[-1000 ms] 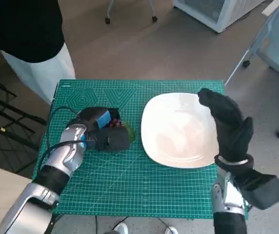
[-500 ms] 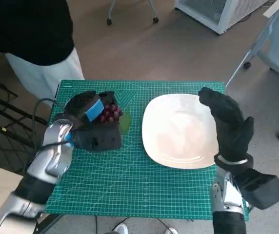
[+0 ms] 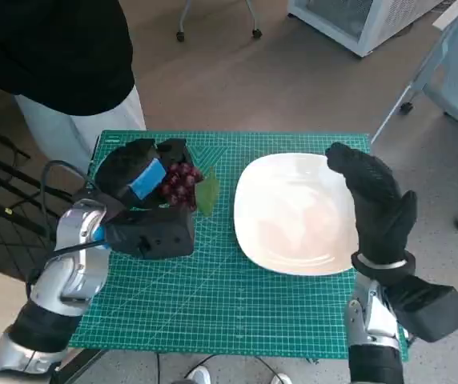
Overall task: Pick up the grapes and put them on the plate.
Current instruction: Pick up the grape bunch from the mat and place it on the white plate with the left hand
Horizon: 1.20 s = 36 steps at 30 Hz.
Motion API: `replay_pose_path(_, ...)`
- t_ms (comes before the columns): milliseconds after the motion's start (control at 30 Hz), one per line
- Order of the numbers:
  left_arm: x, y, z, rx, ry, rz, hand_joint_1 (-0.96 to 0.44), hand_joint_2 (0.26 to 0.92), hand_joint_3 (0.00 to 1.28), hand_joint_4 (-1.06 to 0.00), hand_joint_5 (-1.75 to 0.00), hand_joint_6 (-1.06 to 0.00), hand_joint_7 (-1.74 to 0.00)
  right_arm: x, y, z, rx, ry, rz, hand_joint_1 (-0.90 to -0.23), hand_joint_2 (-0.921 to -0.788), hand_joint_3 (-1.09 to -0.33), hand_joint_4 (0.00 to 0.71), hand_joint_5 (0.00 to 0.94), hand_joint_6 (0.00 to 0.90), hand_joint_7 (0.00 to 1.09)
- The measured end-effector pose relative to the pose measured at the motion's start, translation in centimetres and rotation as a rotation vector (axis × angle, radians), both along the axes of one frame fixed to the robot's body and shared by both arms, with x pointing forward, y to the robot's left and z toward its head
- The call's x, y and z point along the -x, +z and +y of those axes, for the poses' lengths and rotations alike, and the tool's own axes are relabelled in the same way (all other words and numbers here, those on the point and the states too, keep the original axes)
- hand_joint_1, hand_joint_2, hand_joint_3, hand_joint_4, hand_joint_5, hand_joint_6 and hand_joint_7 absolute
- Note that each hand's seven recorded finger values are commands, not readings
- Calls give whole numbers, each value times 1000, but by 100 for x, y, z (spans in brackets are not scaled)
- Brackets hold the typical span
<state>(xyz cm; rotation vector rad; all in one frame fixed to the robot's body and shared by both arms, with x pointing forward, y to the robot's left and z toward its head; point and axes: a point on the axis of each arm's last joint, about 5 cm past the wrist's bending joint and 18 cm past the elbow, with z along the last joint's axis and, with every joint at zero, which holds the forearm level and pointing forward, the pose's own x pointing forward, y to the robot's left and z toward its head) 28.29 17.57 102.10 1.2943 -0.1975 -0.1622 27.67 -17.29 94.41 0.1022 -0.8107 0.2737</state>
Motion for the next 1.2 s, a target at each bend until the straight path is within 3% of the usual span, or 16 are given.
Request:
replay_pose_path(600, 0, 14, -148, 42, -47, -1, 3, 921, 187, -569, -1274, -481, -1319, 1, 21, -20, 0, -4, -8, -716, -921, -670, 359, 1, 92, 470)
replay_pose_path(933, 7, 224, -465, 78, -196, -65, 3, 921, 172, -583, -1396, -528, -1138, 4, 32, -38, 0, -11, -13, -708, -921, -667, 361, 2, 98, 463)
replay_pose_path(1200, -52, 382, -753, 57, -324, -118, 3, 921, 184, -561, -1343, -505, -1239, 8, 43, -68, 0, -22, -17, -699, -921, -665, 361, 1, 104, 455)
